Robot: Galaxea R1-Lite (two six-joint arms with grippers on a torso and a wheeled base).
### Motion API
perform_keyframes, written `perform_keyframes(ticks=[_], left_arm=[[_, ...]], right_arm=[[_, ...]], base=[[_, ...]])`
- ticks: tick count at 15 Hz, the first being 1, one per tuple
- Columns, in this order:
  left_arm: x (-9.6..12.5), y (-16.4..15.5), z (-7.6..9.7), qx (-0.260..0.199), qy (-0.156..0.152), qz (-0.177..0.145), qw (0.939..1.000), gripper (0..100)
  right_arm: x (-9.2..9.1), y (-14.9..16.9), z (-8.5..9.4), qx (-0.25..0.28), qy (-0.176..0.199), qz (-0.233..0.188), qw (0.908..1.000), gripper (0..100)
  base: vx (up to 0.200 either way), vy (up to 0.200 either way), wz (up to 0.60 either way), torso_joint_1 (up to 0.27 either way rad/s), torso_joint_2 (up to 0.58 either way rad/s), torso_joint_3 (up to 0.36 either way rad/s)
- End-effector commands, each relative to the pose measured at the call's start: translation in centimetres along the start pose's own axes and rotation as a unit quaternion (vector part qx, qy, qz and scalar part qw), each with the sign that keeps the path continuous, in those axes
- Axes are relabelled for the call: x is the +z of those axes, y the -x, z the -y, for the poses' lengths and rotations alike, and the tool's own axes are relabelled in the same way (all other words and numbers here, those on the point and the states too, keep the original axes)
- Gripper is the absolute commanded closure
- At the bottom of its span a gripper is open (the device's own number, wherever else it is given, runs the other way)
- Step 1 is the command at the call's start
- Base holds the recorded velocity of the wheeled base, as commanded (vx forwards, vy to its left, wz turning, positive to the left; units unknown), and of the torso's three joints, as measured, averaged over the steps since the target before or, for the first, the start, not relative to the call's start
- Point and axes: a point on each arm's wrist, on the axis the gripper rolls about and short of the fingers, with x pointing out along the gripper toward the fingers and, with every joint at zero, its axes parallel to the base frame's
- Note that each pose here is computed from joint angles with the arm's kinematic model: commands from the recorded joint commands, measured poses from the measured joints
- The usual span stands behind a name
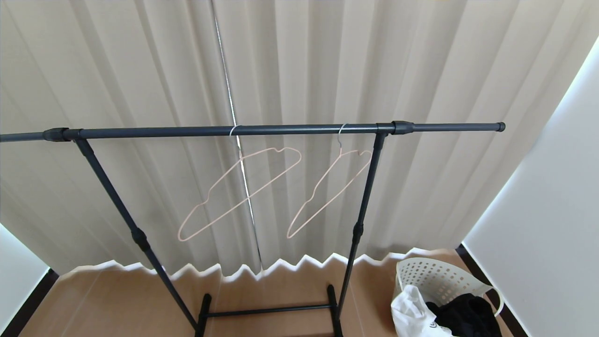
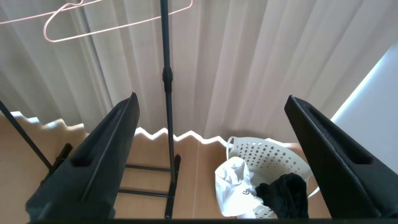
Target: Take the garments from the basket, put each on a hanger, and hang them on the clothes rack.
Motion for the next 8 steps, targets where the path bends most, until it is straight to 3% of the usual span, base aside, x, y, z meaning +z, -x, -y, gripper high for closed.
perform_keyframes(ticks=[1, 8], left_arm=[[-0.01, -0.01, 0.00, 0.000, 0.000, -0.001, 1.0000, 0], [-0.01, -0.01, 0.00, 0.000, 0.000, -0.001, 1.0000, 0]], right_arm=[[0.01, -0.01, 0.00, 0.000, 0.000, -0.001, 1.0000, 0], [0.01, -0.01, 0.00, 0.000, 0.000, -0.001, 1.0000, 0]], base=[[0.000, 0.000, 0.00, 0.000, 0.00, 0.000], [0.000, 0.000, 0.00, -0.013, 0.03, 0.016]])
